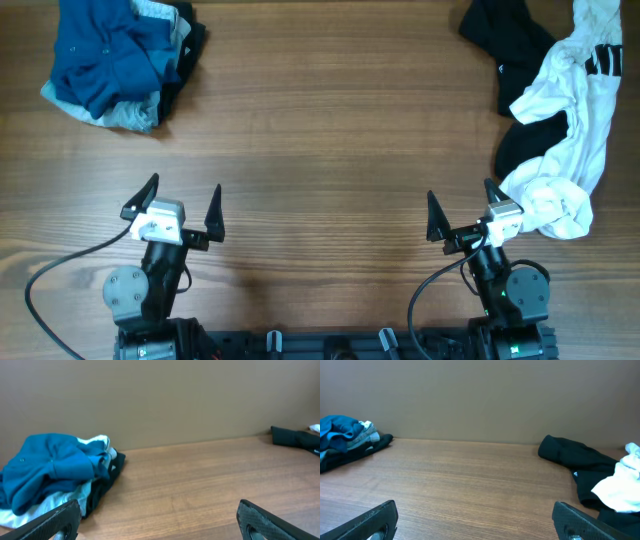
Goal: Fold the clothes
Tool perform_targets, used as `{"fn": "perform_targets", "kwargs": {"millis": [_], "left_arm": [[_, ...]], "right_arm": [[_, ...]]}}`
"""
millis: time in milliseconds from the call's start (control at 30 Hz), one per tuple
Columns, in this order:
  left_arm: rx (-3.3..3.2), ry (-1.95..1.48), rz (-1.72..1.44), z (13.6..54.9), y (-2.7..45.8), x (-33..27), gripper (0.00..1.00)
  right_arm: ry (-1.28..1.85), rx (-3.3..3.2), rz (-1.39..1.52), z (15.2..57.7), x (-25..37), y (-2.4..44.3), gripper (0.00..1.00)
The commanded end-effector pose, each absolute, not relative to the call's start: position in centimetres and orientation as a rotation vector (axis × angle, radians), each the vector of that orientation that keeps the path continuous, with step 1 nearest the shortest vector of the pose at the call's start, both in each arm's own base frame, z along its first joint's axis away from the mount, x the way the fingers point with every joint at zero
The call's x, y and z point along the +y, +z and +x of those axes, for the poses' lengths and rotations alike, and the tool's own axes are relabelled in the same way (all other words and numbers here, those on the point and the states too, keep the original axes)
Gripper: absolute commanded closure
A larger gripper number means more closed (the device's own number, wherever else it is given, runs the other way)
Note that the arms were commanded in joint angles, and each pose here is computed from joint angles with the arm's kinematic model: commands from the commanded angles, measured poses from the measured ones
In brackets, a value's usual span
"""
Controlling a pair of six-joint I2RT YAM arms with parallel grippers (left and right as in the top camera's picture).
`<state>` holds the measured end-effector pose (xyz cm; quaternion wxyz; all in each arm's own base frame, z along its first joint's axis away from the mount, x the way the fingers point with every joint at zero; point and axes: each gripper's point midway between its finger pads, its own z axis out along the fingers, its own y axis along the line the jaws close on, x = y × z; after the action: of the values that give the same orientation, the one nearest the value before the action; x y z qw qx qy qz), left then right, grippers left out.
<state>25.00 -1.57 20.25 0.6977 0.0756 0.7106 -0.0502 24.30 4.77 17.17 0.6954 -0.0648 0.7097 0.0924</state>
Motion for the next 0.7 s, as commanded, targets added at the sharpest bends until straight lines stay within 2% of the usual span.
{"fn": "perform_targets", "kwargs": {"millis": [0, 667], "left_arm": [[1.550, -0.124, 0.175, 24.60, 20.35, -1.91, 0.00], [1.501, -0.116, 0.187, 24.02, 19.62, -2.10, 0.00]], "right_arm": [[0.187, 1.576, -0.143, 24.33, 4.56, 17.30, 0.00], [0.187, 1.576, -0.144, 24.33, 4.57, 17.30, 0.00]]}}
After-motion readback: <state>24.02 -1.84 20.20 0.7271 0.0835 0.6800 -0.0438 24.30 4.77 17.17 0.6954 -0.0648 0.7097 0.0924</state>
